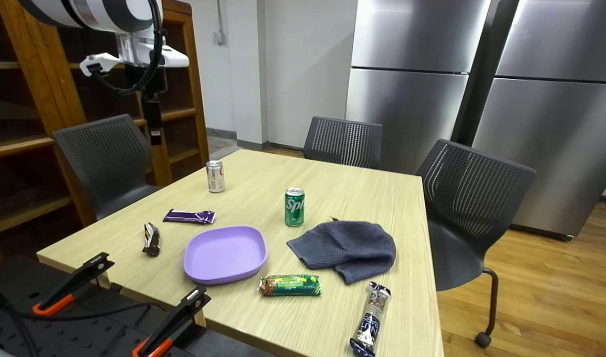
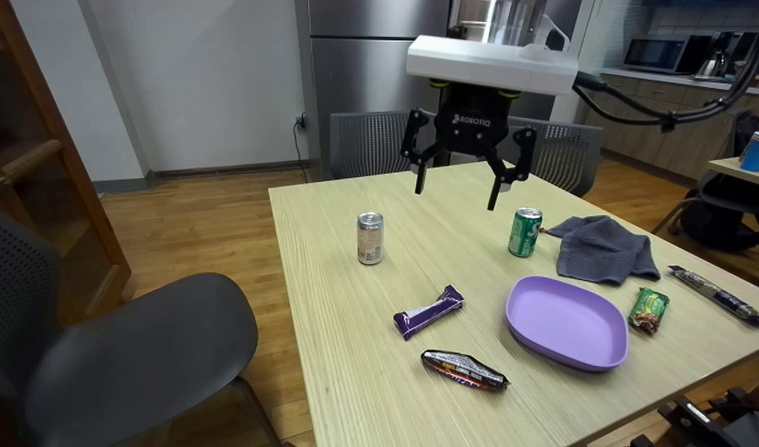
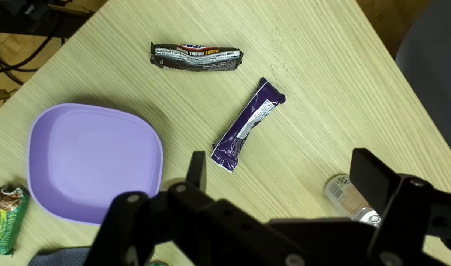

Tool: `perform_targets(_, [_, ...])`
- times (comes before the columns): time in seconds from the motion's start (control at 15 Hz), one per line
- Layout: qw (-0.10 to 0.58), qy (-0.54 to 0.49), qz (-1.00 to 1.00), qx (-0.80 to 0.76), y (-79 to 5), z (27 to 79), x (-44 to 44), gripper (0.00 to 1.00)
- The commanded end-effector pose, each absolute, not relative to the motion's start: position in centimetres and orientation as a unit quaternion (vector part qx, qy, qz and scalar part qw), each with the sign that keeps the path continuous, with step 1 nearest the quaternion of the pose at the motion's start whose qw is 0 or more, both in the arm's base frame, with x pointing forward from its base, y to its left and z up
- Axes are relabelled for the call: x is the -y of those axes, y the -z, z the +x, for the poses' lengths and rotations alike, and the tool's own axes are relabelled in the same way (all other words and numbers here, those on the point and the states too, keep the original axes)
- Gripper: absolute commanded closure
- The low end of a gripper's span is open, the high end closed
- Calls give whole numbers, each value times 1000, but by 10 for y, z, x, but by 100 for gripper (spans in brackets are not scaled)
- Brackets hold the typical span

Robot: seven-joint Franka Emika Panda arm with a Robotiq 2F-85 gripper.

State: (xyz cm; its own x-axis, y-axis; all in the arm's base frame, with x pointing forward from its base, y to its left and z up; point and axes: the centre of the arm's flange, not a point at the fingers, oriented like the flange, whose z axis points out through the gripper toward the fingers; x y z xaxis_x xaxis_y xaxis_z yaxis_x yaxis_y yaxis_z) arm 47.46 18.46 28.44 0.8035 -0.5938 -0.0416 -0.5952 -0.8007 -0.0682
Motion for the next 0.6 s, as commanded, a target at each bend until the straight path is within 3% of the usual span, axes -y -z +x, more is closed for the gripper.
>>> perform_targets(0.0, [32,-8,-940,-340,-263,488,-193,0])
perform_targets(0.53, [3,-13,-925,-379,-217,491,-198,0])
